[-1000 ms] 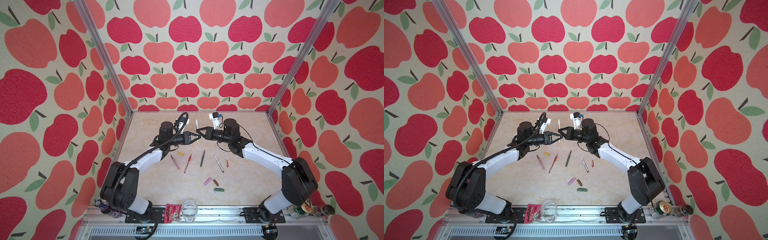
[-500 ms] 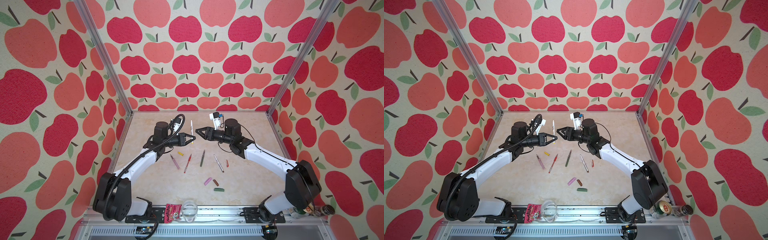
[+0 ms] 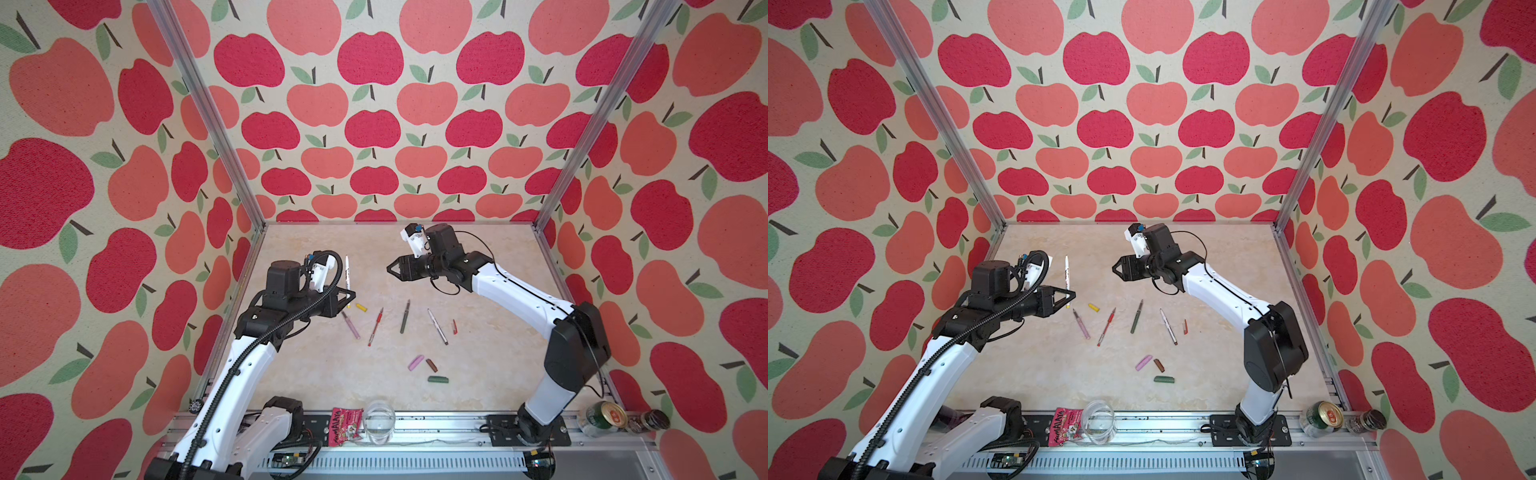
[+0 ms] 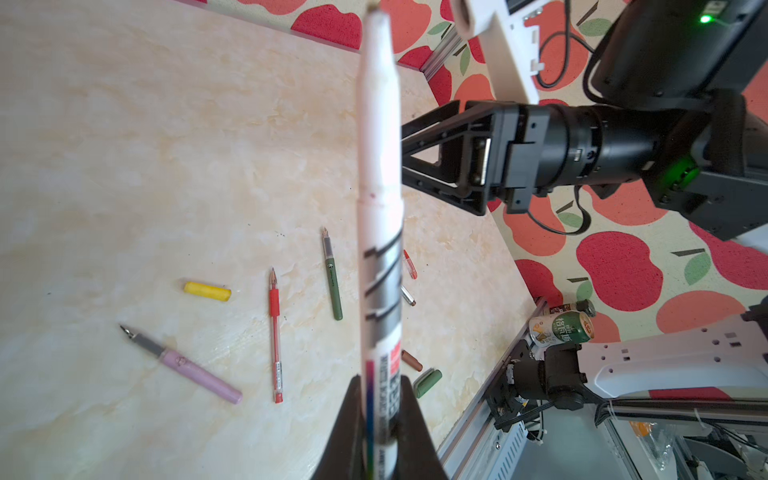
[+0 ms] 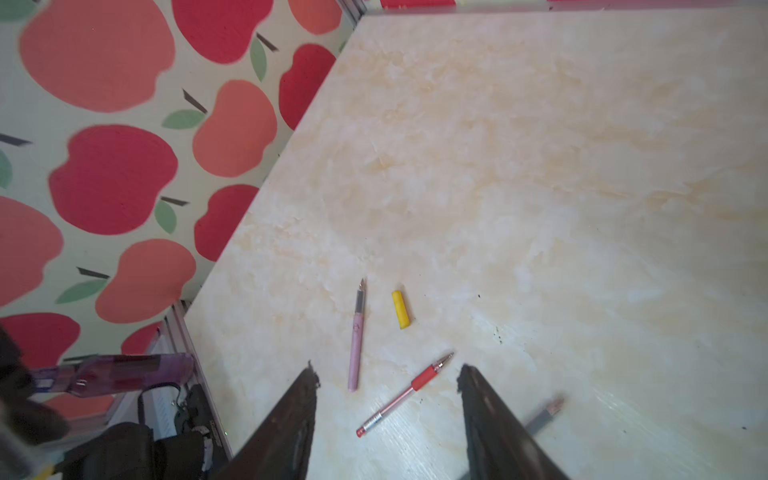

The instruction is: Insert the pens into the pen caps

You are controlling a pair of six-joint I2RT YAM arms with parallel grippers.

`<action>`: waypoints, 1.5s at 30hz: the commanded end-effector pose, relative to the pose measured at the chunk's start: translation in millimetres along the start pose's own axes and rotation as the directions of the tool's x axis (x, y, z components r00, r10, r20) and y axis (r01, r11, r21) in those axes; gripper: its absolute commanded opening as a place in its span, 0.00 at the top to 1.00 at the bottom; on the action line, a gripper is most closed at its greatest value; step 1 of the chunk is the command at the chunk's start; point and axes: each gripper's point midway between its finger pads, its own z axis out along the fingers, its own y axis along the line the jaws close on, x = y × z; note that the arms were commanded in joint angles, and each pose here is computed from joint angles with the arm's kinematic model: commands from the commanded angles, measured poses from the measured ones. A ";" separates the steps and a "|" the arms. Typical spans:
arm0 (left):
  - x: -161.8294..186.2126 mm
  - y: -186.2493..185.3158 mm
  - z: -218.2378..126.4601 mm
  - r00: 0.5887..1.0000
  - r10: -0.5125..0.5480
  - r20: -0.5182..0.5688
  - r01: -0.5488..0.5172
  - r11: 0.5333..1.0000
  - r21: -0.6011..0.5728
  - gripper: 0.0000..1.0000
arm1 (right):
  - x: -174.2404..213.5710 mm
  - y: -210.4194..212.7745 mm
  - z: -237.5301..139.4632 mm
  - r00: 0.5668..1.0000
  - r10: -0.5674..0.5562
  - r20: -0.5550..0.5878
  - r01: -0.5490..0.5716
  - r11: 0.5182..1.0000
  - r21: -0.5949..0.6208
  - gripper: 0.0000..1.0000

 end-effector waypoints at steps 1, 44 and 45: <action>33.2 10.7 -4.4 0.989 -0.138 -0.060 0.135 0.990 -0.037 1.00 | 46.1 -2.8 27.0 0.963 -0.141 -0.230 0.161 0.984 0.071 0.39; 75.6 32.0 2.9 0.901 -0.431 -0.047 0.430 0.902 -0.036 1.00 | 116.5 -28.7 183.9 0.760 -0.338 -0.556 0.524 0.824 0.215 0.76; 75.3 32.3 3.3 0.902 -0.429 -0.047 0.428 0.903 -0.036 1.00 | 116.1 -28.5 182.8 0.764 -0.330 -0.554 0.517 0.827 0.221 0.76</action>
